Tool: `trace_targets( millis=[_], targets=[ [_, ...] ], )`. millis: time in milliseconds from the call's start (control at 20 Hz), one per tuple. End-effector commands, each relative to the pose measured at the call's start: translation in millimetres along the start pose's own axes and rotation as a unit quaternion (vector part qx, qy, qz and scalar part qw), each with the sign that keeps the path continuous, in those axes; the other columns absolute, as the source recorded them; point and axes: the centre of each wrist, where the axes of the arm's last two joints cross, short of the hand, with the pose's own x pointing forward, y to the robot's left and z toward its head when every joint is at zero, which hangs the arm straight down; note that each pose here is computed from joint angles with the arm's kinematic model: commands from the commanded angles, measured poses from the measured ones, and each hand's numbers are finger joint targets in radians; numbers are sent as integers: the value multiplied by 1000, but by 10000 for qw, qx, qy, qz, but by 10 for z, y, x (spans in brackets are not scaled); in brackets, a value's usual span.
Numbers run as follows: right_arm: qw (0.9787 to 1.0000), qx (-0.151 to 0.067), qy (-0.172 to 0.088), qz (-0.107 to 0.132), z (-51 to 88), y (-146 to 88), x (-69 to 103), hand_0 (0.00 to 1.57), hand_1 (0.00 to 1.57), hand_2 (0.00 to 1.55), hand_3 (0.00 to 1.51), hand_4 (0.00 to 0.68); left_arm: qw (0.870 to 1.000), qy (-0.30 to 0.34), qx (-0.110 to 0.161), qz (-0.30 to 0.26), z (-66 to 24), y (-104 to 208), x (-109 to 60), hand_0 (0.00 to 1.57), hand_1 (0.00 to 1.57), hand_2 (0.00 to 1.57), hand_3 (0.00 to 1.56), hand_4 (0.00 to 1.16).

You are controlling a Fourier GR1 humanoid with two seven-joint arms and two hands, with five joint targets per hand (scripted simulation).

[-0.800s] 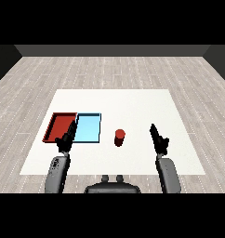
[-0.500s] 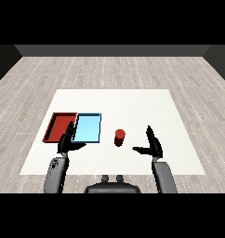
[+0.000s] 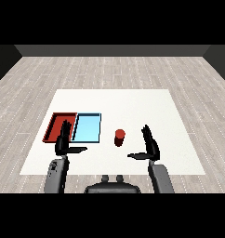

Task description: Pick the red can and put it in the red box

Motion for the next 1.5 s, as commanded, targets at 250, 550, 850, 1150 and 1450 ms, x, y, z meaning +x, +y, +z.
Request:
trace_targets(
  millis=[250,550,850,1150,1450],
  targets=[
    [9999,-7,-150,-46,106,61,-75,0,0,0,0,0,9994,-320,19,92,31,-100,3,0,0,0,0,0],
    [9998,-123,-143,-72,242,-7,-85,0,0,0,0,0,9996,-251,67,56,-92,111,-65,0,0,0,0,0],
    [9997,-92,-101,-185,-128,19,-392,0,0,0,0,0,9995,-287,-65,79,-45,-149,74,0,0,0,0,0],
    [9990,-107,62,-422,-365,280,-205,0,0,0,0,0,9998,-182,46,117,118,-126,94,0,0,0,0,0],
    [9985,-40,193,-517,-307,384,-395,0,0,0,0,0,9994,-250,82,221,-157,-52,-138,0,0,0,0,0]
  ],
)
